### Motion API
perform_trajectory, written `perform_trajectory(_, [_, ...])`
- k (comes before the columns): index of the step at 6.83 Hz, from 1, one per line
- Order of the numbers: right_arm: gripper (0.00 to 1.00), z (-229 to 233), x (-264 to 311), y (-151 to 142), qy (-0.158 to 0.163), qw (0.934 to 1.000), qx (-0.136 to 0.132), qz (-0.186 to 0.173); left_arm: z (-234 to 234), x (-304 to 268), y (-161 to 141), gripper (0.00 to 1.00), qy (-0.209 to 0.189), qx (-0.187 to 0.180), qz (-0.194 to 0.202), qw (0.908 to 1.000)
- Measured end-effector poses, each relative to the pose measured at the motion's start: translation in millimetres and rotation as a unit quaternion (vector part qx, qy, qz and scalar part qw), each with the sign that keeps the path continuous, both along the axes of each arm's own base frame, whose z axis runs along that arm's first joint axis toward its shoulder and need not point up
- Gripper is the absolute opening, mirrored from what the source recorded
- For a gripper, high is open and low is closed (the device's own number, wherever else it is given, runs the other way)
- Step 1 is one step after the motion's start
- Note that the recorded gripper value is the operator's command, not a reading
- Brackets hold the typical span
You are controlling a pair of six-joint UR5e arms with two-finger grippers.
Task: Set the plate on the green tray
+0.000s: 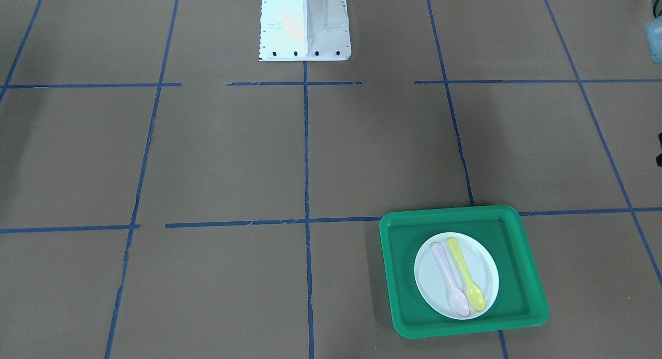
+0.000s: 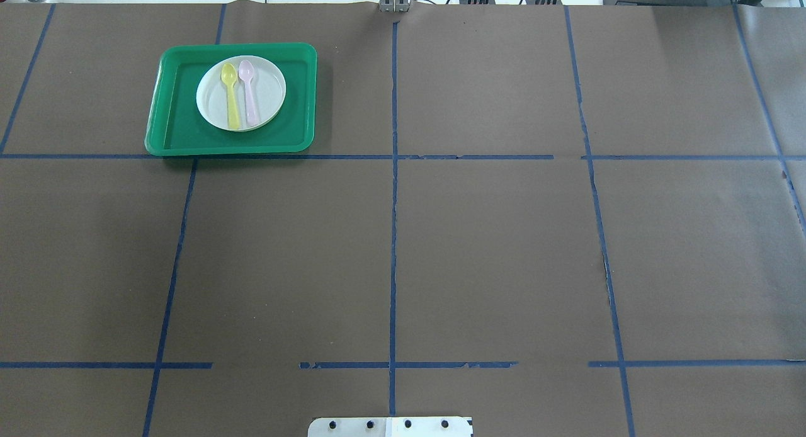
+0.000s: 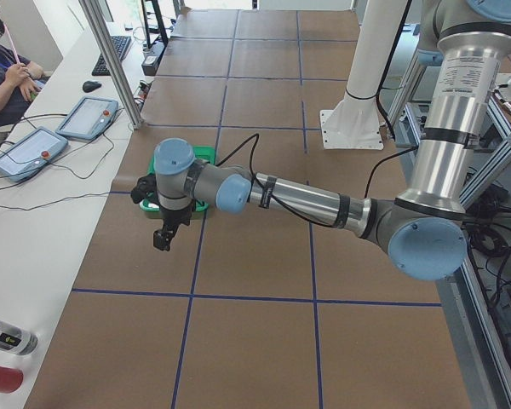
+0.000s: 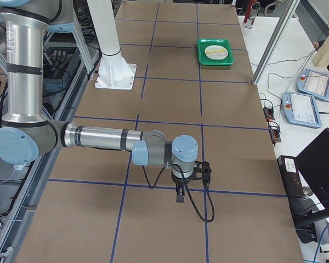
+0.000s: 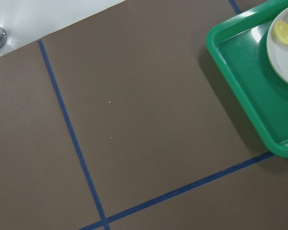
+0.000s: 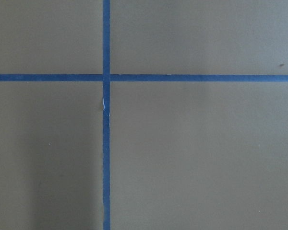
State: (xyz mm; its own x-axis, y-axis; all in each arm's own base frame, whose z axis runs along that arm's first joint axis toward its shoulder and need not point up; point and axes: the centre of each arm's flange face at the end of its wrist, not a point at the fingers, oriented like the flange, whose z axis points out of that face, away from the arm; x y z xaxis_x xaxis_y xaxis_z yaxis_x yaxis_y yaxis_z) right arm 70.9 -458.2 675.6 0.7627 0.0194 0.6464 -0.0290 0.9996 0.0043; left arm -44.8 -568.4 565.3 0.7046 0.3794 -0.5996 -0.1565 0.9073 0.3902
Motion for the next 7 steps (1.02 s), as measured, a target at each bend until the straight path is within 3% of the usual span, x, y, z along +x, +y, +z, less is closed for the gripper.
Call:
perform_trajectory(2, [1.0,0,0,0,0.0,1.0,0.0,0.0,82,-29,63,1.0,0.032,-0.065,-0.006,0.9974])
perform_trajectory(4, [1.0,0,0,0,0.0,1.0,0.0,0.0,122,-34,107,1.0,0.036,-0.111,-0.018,0.9929])
perform_trajectory(7, [1.0,0,0,0,0.0,1.0,0.0,0.0,125,-40,125,1.0,0.02,-0.156,-0.045,0.9865])
